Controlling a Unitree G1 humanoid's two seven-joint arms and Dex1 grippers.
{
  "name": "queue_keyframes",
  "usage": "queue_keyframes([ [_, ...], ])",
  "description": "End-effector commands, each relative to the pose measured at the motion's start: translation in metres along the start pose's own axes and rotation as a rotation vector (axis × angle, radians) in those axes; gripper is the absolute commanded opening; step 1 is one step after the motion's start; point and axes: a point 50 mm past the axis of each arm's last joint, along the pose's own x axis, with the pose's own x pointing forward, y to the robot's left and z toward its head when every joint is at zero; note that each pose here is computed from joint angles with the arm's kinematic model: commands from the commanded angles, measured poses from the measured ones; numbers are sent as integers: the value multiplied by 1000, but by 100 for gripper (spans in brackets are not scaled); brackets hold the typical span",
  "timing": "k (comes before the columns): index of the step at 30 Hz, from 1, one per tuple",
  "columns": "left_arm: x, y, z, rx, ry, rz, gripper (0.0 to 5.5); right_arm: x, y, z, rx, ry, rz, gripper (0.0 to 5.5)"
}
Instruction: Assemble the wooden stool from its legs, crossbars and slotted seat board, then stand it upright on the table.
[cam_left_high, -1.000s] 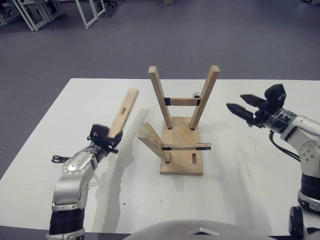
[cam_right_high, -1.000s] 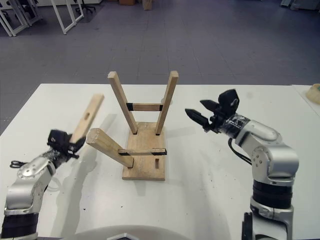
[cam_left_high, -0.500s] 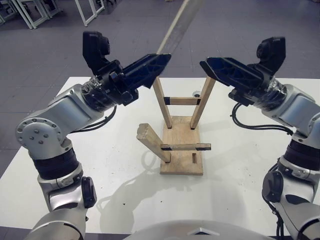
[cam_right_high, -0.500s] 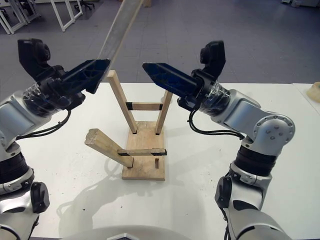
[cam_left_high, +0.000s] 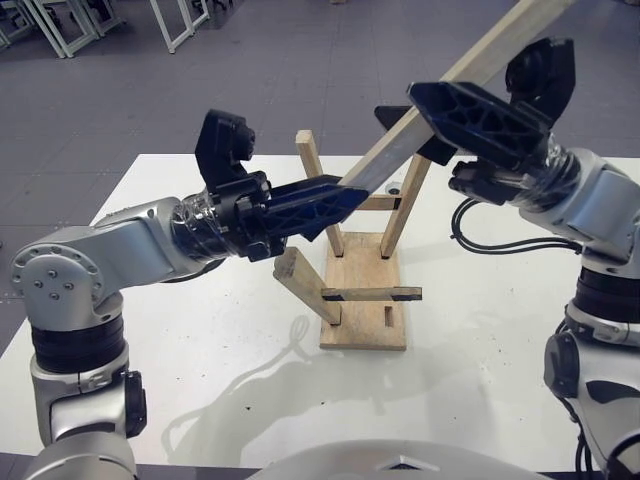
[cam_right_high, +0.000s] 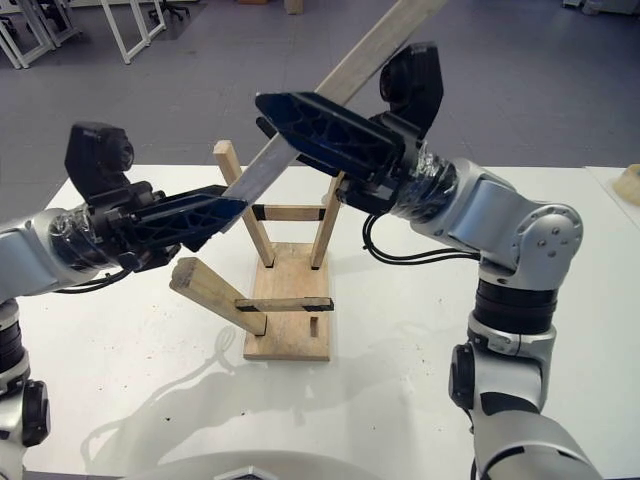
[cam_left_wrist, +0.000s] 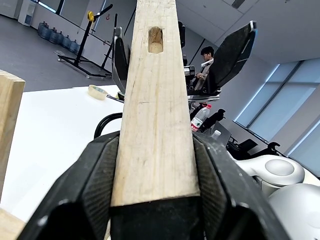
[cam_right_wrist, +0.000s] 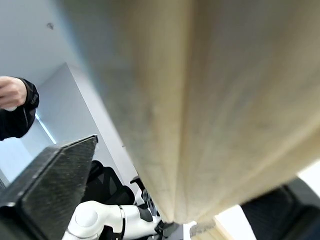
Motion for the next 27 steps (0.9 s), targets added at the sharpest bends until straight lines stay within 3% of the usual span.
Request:
queue_keyframes([
  [1,-1,1,1,7,11,11,204,1,2,-3,-45,82,-14,348],
  [6,1,-1,-1,0,27,-9,204,2,3,-7,-78,138,-12,229],
  [8,2,-1,-1,-3,28,-13,204,2,4,-9,-89,161,-6,207],
  [15,2,0,3,34,14,4,204,-2,2,-9,-114,189,-20,203],
  [16,2,-1,4,49,11,-1,242,-2,1,-8,-112,180,-23,203],
  [20,-2,-3,12,100,-21,-12,297,-3,-4,-7,-93,156,-37,203],
  [24,-20,-5,36,186,-117,26,318,-13,-11,-3,-100,145,-101,203],
  [27,-44,-2,60,265,-228,150,318,-37,-19,7,-147,108,-239,203],
])
